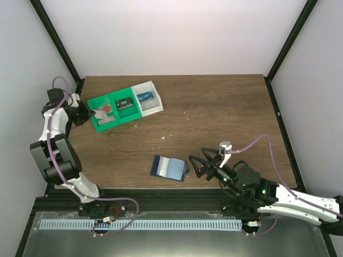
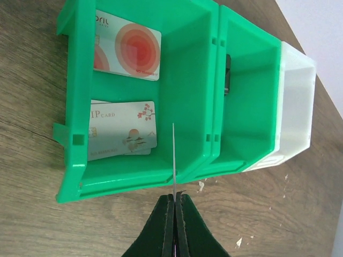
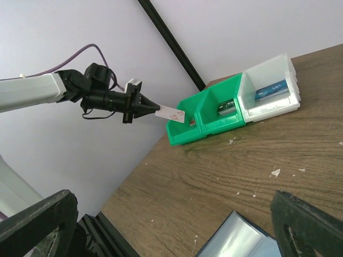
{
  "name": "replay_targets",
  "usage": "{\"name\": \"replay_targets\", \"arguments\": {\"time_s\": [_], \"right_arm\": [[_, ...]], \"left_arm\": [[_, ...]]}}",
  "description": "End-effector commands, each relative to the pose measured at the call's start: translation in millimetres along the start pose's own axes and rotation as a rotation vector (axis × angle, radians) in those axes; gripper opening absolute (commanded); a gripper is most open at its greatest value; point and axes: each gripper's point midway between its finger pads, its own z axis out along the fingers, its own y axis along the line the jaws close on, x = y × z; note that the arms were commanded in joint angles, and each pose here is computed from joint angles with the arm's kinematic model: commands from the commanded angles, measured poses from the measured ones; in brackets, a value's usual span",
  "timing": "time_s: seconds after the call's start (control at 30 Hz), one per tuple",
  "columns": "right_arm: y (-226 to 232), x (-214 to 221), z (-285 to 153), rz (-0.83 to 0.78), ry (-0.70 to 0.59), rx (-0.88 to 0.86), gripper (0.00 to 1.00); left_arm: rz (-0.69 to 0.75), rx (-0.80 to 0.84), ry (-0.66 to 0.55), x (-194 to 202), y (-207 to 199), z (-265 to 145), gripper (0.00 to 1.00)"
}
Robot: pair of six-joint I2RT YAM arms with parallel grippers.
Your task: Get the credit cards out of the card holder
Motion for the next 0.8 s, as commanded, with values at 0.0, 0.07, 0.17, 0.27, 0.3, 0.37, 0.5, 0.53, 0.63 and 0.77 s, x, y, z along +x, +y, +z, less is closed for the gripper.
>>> {"name": "replay_targets", "arguments": {"time_s": [0.0,0.07,0.17,0.27,0.3,0.37,0.5,0.53,0.63,0.77], "right_arm": [[2,-14,-1,-0.006,-0.045,0.008,1.0],[1,-14,-1,-0.008,-0.047,0.015,1.0],[-2,-13,-1,-0.007,-0.05,0.025,1.0],[-6,-10,0,-0.007,-0.059,0.034,1.0],[-5,-11,1,-0.007,-0.063,0.032,1.0],[-5,-12,2,-0.007,-0.069,0.032,1.0],[-5,-13,3,-0.016,-0.066,0.044,1.0],[-5,-12,4,-0.017,-0.065,0.049,1.0],[-6,-12,5,-0.009,-0.073,0.05,1.0],[-6,-11,6,-0.009,-0.068,0.05,1.0]], "left_arm": [[0.016,-0.008,0.008,-12,2,6,0.0],[0.015,-0.014,0.016,-17,4,10,0.0],[0.008,-0.004,0.013,-25,4,15,0.0],[-0.015,0.031,0.029,-26,3,25,0.0],[-0.02,0.033,0.033,-26,5,29,0.0],[-0.028,0.038,0.044,-27,8,36,0.0],[-0.022,0.042,0.062,-29,8,44,0.0],[-0.021,0.044,0.064,-30,7,45,0.0],[-0.018,0.046,0.074,-29,6,52,0.0],[-0.014,0.048,0.094,-25,6,63,0.0]]}}
